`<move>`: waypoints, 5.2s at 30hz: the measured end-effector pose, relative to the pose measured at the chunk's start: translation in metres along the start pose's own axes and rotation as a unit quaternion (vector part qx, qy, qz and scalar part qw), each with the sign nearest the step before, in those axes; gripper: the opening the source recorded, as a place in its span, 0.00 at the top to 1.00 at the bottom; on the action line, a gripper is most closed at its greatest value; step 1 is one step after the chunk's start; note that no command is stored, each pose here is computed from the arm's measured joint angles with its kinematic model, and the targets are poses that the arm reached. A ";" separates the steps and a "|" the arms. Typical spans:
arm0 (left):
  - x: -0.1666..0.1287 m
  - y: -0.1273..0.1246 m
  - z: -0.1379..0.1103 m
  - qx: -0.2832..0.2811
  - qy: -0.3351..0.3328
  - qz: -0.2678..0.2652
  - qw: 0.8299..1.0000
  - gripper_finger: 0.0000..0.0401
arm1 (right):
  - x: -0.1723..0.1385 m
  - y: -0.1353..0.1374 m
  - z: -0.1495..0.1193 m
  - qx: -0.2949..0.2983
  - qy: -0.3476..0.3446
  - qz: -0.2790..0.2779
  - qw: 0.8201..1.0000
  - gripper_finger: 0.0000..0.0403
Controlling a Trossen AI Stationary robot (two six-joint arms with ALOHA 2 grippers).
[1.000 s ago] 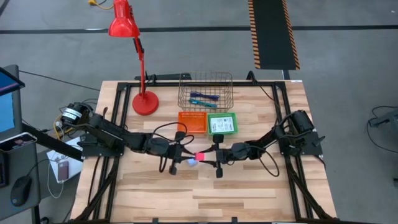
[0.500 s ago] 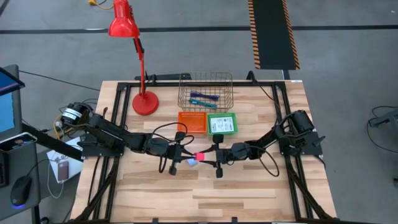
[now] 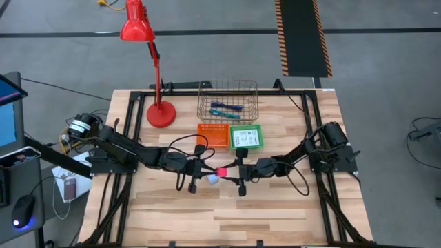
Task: Pick and place items into bin
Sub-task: Put the pink charger adapter into the orange bin, then put the white charger adapter into the orange bin
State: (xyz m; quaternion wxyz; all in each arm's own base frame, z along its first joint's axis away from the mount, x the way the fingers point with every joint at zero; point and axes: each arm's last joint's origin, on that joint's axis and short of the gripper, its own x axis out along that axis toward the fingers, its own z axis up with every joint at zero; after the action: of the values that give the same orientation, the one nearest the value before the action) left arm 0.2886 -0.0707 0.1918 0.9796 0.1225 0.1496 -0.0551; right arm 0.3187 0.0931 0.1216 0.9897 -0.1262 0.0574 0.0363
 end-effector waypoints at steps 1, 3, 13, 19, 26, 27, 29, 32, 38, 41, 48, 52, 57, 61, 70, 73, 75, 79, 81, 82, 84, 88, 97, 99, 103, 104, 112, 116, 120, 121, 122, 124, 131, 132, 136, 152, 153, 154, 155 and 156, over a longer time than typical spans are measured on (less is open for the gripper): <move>0.000 0.000 0.000 0.000 0.000 0.000 1.000 0.99 | 0.000 0.000 0.000 0.000 0.000 0.000 1.000 0.60; 0.000 0.000 0.000 0.000 0.001 0.002 1.000 0.99 | 0.000 0.000 0.000 0.000 0.000 -0.002 1.000 0.59; 0.000 0.001 0.000 0.007 0.002 0.014 1.000 1.00 | 0.001 -0.001 0.001 0.000 -0.003 -0.006 1.000 0.54; 0.000 0.001 0.000 0.007 0.003 0.016 1.000 1.00 | 0.001 -0.001 0.001 0.000 0.000 -0.010 1.000 0.51; 0.000 0.002 0.000 0.008 0.007 0.027 1.000 0.99 | 0.001 -0.005 -0.004 -0.002 0.021 -0.026 0.999 0.46; 0.000 0.002 -0.001 0.009 0.009 0.029 0.999 0.99 | 0.001 -0.006 -0.005 -0.003 0.024 -0.027 0.999 0.46; 0.000 0.002 -0.001 0.011 0.011 0.029 0.999 0.99 | 0.002 -0.009 -0.006 -0.004 0.030 -0.030 0.999 0.46; 0.000 0.002 -0.001 0.016 0.012 0.037 0.999 0.99 | 0.003 -0.012 -0.008 -0.001 0.038 -0.034 0.999 0.46; -0.004 0.005 -0.001 0.035 0.029 0.064 0.997 0.99 | 0.004 -0.021 -0.011 0.000 0.047 -0.047 0.998 0.46; -0.007 0.007 0.000 0.044 0.042 0.088 0.994 0.99 | 0.005 -0.026 -0.014 0.001 0.052 -0.055 0.997 0.46; -0.015 0.025 -0.003 0.051 0.085 0.145 0.984 1.00 | 0.006 -0.036 -0.017 0.020 0.061 -0.070 0.996 0.46; -0.016 0.041 -0.009 0.047 0.114 0.176 0.977 1.00 | 0.006 -0.037 -0.018 0.020 0.066 -0.070 0.995 0.47; -0.017 0.062 -0.018 0.036 0.144 0.206 0.967 1.00 | 0.005 -0.032 -0.018 0.018 0.066 -0.064 0.996 0.49; -0.018 0.077 -0.023 0.023 0.155 0.211 0.965 1.00 | 0.004 -0.027 -0.016 0.017 0.064 -0.056 0.996 0.50; -0.021 0.101 -0.033 0.003 0.171 0.209 0.963 1.00 | 0.003 -0.015 -0.014 0.014 0.059 -0.038 0.997 0.52; -0.021 0.105 -0.035 -0.011 0.166 0.193 0.967 1.00 | 0.003 -0.015 -0.013 0.020 0.059 -0.038 0.997 0.52; -0.020 0.105 -0.037 -0.018 0.168 0.187 0.968 1.00 | 0.003 -0.015 -0.014 0.032 0.059 -0.039 0.997 0.52; -0.020 0.105 -0.037 -0.022 0.170 0.187 0.967 1.00 | 0.003 -0.015 -0.014 0.038 0.062 -0.039 0.997 0.52; -0.020 0.105 -0.037 -0.026 0.169 0.188 0.967 1.00 | 0.003 -0.015 -0.014 0.038 0.063 -0.039 0.997 0.52; -0.020 0.105 -0.037 -0.030 0.168 0.188 0.967 1.00 | 0.002 -0.015 -0.015 0.038 0.064 -0.038 0.996 0.52; -0.020 0.105 -0.038 -0.032 0.169 0.188 0.967 1.00 | 0.002 -0.015 -0.015 0.038 0.065 -0.038 0.996 0.52; -0.021 0.105 -0.038 -0.035 0.169 0.189 0.967 1.00 | 0.002 -0.015 -0.015 0.038 0.065 -0.038 0.996 0.52; -0.020 0.105 -0.038 -0.037 0.168 0.187 0.967 0.95 | 0.002 -0.015 -0.015 0.059 0.064 -0.038 0.995 0.50; -0.020 0.105 -0.037 -0.039 0.166 0.184 0.968 0.90 | 0.002 -0.015 -0.015 0.059 0.064 -0.038 0.995 0.50; -0.020 0.104 -0.037 -0.048 0.163 0.180 0.969 0.78 | 0.002 -0.015 -0.015 0.059 0.064 -0.038 0.995 0.52; -0.020 0.104 -0.037 -0.053 0.162 0.181 0.969 0.75 | 0.002 -0.015 -0.015 0.059 0.064 -0.038 0.995 0.52; -0.018 0.097 -0.035 -0.100 0.147 0.156 0.972 0.65 | 0.002 -0.015 -0.015 0.059 0.066 -0.050 0.995 0.57; -0.016 0.086 -0.033 -0.137 0.139 0.118 0.974 0.65 | 0.002 -0.015 -0.018 0.053 0.084 -0.047 0.994 0.59; -0.015 0.071 -0.028 -0.185 0.160 0.083 0.966 0.65 | 0.001 -0.013 -0.025 0.041 0.117 -0.042 0.991 0.60; -0.014 0.068 -0.025 -0.195 0.171 0.078 0.963 0.65 | 0.000 -0.013 -0.027 0.038 0.126 -0.040 0.990 0.60; -0.014 0.064 -0.021 -0.203 0.183 0.072 0.959 0.65 | 0.000 -0.013 -0.029 0.035 0.137 -0.039 0.989 0.59; -0.014 0.056 -0.012 -0.216 0.207 0.061 0.952 0.65 | -0.001 -0.012 -0.032 0.030 0.154 -0.036 0.987 0.58; -0.016 0.037 0.029 -0.275 0.226 0.043 0.933 0.65 | -0.005 -0.011 -0.041 0.017 0.203 -0.028 0.979 0.52; -0.016 0.035 0.035 -0.285 0.225 0.042 0.931 0.65 | -0.005 -0.011 -0.042 0.015 0.210 -0.026 0.977 0.51; -0.018 0.029 0.046 -0.325 0.220 0.041 0.919 0.65 | -0.007 -0.010 -0.047 0.012 0.233 -0.023 0.972 0.46; 0.043 0.000 0.012 -0.415 0.310 0.031 0.855 0.65 | -0.010 -0.010 -0.050 0.018 0.260 -0.023 0.965 0.40; 0.048 -0.001 0.015 -0.409 0.315 0.027 0.856 0.65 | -0.010 -0.010 -0.050 0.017 0.261 -0.023 0.965 0.40; 0.053 -0.002 0.020 -0.401 0.319 0.022 0.859 0.65 | -0.010 -0.010 -0.051 0.016 0.263 -0.023 0.964 0.40; 0.057 -0.002 0.025 -0.390 0.324 0.018 0.862 0.65 | -0.010 -0.010 -0.051 0.015 0.265 -0.022 0.964 0.40; 0.061 -0.002 0.030 -0.377 0.333 0.016 0.864 0.65 | -0.010 -0.010 -0.051 0.015 0.266 -0.022 0.964 0.40</move>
State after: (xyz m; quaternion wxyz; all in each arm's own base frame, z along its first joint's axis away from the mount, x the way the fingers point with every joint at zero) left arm 0.3544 -0.0851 0.2006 0.8438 -0.2432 0.4739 0.0649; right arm 0.3042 0.0701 0.0760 0.9412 -0.1177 0.3159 -0.0211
